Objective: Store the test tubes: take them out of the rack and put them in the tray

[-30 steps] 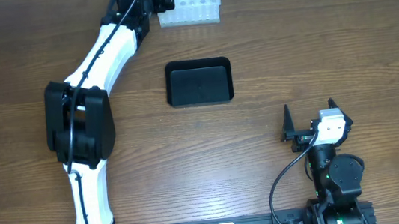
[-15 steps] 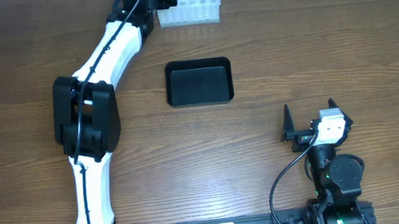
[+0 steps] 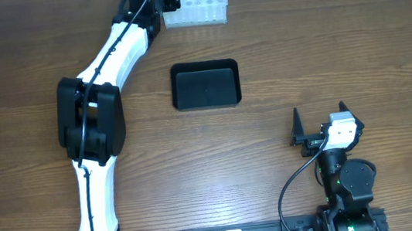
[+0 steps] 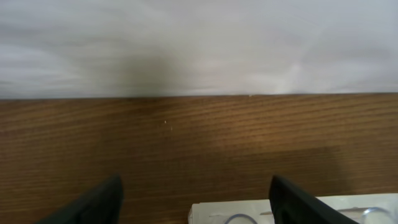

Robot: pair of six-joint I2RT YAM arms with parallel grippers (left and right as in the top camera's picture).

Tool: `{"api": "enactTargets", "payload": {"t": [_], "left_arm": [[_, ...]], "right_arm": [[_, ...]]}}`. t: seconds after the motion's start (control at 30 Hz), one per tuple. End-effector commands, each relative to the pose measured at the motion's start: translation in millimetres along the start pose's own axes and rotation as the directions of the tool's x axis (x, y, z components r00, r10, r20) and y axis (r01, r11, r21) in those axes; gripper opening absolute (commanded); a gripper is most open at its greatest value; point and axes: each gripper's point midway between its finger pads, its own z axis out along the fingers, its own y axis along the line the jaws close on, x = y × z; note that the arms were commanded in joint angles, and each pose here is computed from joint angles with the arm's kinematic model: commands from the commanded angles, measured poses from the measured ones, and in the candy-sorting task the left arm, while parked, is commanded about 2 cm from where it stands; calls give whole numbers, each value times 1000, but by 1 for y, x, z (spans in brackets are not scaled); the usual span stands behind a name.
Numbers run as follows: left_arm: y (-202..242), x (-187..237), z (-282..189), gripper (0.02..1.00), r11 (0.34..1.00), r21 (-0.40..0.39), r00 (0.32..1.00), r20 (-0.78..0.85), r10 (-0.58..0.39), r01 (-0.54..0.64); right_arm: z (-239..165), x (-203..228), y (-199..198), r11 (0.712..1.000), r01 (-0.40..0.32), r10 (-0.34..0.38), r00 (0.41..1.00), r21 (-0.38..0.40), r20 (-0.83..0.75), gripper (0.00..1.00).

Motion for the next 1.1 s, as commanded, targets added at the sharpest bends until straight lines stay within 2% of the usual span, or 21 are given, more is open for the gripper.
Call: {"api": "enactTargets", "payload": {"t": [0.03,0.47,1.1], "left_arm": [[-7,0,5,676,1000,3,1000,11,-7,7],[-13,0,4,421,1000,12,1000,13,-2,2],[-15,2,4,211,1000,14,1000,8,1,-1]], "right_arm": [[0,2,-1,1000,3,-3,1000,3,1,993],[0,2,-1,1000,3,-3,1000,3,1,991],[0,2,-1,1000,3,-3,1000,3,1,993]]}}
